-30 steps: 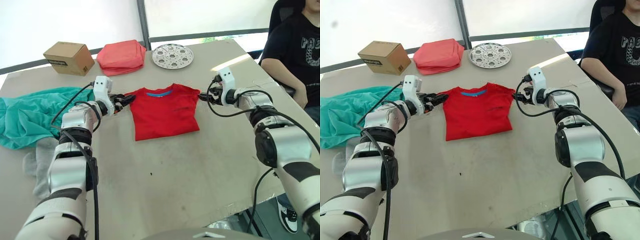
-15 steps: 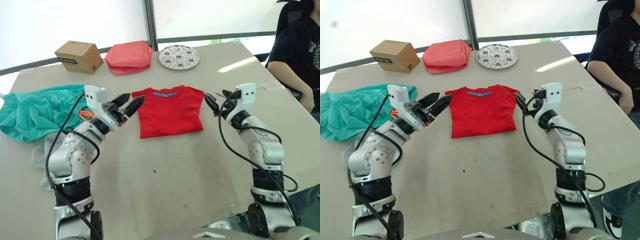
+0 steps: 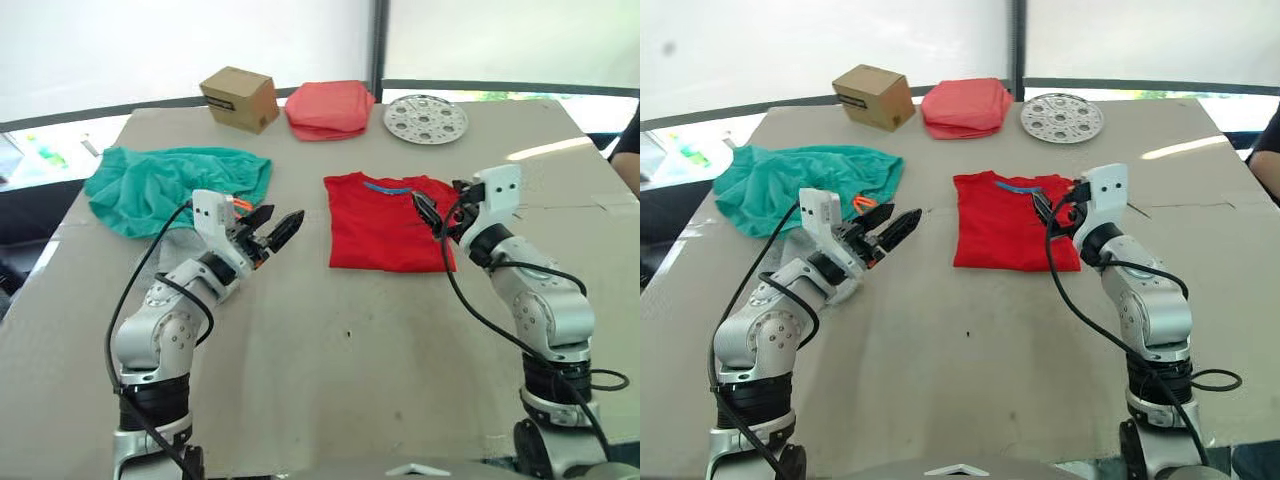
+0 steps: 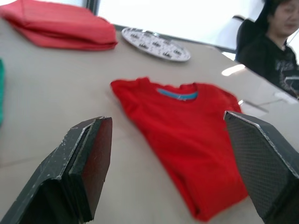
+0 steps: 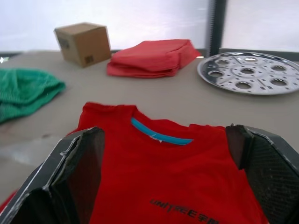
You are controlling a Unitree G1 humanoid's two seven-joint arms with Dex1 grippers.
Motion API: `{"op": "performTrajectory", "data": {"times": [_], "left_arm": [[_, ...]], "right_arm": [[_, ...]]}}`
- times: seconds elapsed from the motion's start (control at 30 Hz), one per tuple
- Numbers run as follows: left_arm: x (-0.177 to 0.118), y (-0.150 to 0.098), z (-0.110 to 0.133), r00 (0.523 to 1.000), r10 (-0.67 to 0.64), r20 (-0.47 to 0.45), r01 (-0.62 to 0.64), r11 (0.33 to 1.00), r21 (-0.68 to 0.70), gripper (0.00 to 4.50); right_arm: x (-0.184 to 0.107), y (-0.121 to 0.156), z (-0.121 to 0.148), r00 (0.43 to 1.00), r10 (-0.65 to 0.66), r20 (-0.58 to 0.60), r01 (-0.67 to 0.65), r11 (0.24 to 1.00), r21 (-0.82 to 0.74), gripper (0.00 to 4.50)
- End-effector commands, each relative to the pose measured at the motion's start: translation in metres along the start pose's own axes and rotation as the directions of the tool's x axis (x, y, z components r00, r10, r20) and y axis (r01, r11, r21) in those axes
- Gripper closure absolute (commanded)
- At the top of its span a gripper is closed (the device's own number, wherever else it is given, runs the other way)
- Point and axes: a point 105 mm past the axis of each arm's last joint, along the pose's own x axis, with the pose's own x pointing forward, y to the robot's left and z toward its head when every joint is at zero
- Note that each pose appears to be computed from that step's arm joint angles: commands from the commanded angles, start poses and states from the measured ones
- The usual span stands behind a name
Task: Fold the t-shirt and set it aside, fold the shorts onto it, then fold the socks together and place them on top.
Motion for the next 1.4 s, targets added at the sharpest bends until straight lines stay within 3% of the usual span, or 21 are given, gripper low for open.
{"op": "performTrajectory", "data": {"times": [0.03, 0.13, 0.27, 0.47, 0.57, 0.77, 0.87, 0.97, 1.0, 1.03, 1.07, 1.1, 1.17, 1.4], "left_arm": [[-0.009, -0.012, 0.000, 0.993, -0.112, -0.038, 0.115, 0.989, 0.098, 0.44], [-0.022, -0.021, -0.017, 0.959, -0.227, -0.171, 0.260, 0.945, 0.201, 0.44], [-0.022, -0.022, -0.031, 0.897, -0.308, -0.317, 0.410, 0.845, 0.342, 0.44], [0.003, -0.037, -0.042, 0.825, -0.408, -0.390, 0.544, 0.759, 0.357, 0.44], [0.024, -0.037, -0.042, 0.834, -0.396, -0.384, 0.533, 0.759, 0.373, 0.44], [0.055, -0.017, -0.084, 0.747, -0.279, -0.603, 0.599, 0.676, 0.429, 0.44], [0.058, -0.013, -0.091, 0.722, -0.285, -0.630, 0.625, 0.660, 0.418, 1.60], [0.060, -0.018, -0.086, 0.718, -0.330, -0.612, 0.639, 0.660, 0.395, 2.81], [0.059, -0.023, -0.082, 0.714, -0.359, -0.601, 0.649, 0.662, 0.375, 3.19], [0.055, -0.028, -0.078, 0.706, -0.396, -0.587, 0.662, 0.664, 0.347, 3.73], [0.044, -0.035, -0.076, 0.683, -0.433, -0.588, 0.688, 0.652, 0.318, 3.87], [0.032, -0.041, -0.075, 0.663, -0.460, -0.590, 0.707, 0.644, 0.292, 4.31], [0.009, -0.051, -0.075, 0.631, -0.491, -0.600, 0.731, 0.636, 0.248, 4.50], [-0.057, -0.071, -0.086, 0.597, -0.491, -0.634, 0.730, 0.660, 0.176, 4.50]], "right_arm": [[-0.004, 0.021, 0.015, 0.987, 0.159, 0.035, -0.151, 0.973, -0.175, 0.13], [-0.007, 0.034, 0.005, 0.956, 0.292, -0.043, -0.293, 0.921, -0.258, 0.13], [-0.016, 0.037, -0.025, 0.835, 0.478, -0.273, -0.550, 0.752, -0.364, 0.13], [-0.036, 0.007, -0.046, 0.744, 0.476, -0.469, -0.641, 0.707, -0.300, 0.13], [-0.036, -0.004, -0.051, 0.751, 0.442, -0.491, -0.621, 0.726, -0.297, 0.13], [-0.013, 0.003, -0.071, 0.720, 0.487, -0.494, -0.632, 0.755, -0.177, 0.13], [-0.007, 0.001, -0.084, 0.693, 0.488, -0.531, -0.646, 0.747, -0.158, 0.92], [-0.010, -0.007, -0.093, 0.676, 0.472, -0.566, -0.653, 0.740, -0.162, 2.19], [-0.014, -0.010, -0.093, 0.673, 0.470, -0.571, -0.654, 0.739, -0.162, 2.60], [-0.022, -0.013, -0.090, 0.667, 0.477, -0.573, -0.659, 0.737, -0.153, 3.29], [-0.035, -0.012, -0.086, 0.657, 0.495, -0.568, -0.667, 0.732, -0.134, 3.40], [-0.048, -0.010, -0.082, 0.646, 0.512, -0.566, -0.678, 0.726, -0.117, 3.85], [-0.068, -0.001, -0.078, 0.624, 0.542, -0.563, -0.693, 0.717, -0.078, 4.42], [-0.120, 0.033, -0.087, 0.594, 0.557, -0.580, -0.673, 0.740, 0.021, 4.42]]}}
